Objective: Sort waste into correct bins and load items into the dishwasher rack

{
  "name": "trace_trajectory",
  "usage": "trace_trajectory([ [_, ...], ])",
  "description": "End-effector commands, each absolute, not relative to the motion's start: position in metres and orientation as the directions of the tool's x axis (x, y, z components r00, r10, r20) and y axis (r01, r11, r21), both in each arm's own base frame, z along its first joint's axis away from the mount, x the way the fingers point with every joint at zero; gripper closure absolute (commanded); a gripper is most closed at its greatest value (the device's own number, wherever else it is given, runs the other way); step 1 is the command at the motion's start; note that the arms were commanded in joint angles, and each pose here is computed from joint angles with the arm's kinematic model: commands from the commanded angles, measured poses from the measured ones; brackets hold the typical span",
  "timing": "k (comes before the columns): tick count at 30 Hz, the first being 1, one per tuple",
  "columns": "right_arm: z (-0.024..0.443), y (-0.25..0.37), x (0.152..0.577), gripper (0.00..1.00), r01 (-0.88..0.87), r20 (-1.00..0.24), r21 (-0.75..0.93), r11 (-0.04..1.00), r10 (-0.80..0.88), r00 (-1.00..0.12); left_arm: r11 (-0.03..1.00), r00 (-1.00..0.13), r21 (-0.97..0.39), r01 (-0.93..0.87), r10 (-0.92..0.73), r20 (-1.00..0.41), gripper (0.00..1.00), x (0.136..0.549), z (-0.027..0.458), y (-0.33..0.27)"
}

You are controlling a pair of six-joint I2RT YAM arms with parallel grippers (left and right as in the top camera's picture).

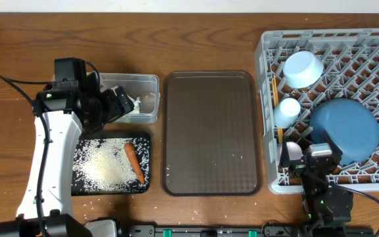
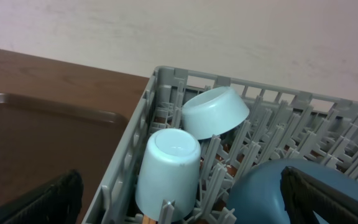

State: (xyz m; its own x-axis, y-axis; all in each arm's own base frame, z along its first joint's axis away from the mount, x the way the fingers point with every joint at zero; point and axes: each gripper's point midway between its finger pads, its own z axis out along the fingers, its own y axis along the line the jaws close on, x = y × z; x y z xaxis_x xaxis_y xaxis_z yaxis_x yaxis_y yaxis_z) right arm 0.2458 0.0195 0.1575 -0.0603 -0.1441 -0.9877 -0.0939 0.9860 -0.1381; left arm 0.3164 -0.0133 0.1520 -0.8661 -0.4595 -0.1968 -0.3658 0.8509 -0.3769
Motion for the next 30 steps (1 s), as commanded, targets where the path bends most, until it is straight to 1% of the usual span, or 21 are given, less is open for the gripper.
trace_trajectory([
  [1, 0.157, 0.02, 0.245, 0.01, -0.092, -0.986, -0.153, 0.984, -0.159, -0.058, 0.86, -0.851, -0.384, -0.335, -0.451, -0.269, 0.06, 0.313, 0.173, -0.012],
  [6, 0.157, 0.02, 0.245, 0.01, -0.092, -0.986, -0.153, 0.984, -0.159, -0.058, 0.867, -0.805, -0.413, -0.279, -0.445, -0.392, 0.06, 0.302, 0.213, -0.013],
  [11, 0.157, 0.02, 0.245, 0.01, -0.092, -0.986, -0.153, 0.984, -0.159, -0.058, 0.878, -0.722, -0.438, -0.191, -0.428, -0.544, 0.06, 0.278, 0.263, -0.019],
  [13, 0.157, 0.02, 0.245, 0.01, -0.092, -0.986, -0.153, 0.984, -0.159, -0.058, 0.883, -0.683, -0.444, -0.151, -0.418, -0.599, 0.05, 0.266, 0.282, -0.022],
  [19, 0.157, 0.02, 0.245, 0.01, -0.092, -0.986, -0.153, 0.984, -0.159, -0.058, 0.894, -0.52, -0.446, -0.04, -0.4, -0.755, 0.06, 0.219, 0.335, -0.028],
  [26, 0.157, 0.02, 0.245, 0.01, -0.092, -0.986, -0.153, 0.984, -0.159, -0.058, 0.902, -0.371, -0.429, 0.041, -0.385, -0.845, 0.06, 0.175, 0.368, -0.032],
  [30, 0.157, 0.02, 0.245, 0.01, -0.092, -0.986, -0.153, 0.984, -0.159, -0.058, 0.904, -0.332, -0.423, 0.06, -0.381, -0.863, 0.06, 0.163, 0.374, -0.033],
])
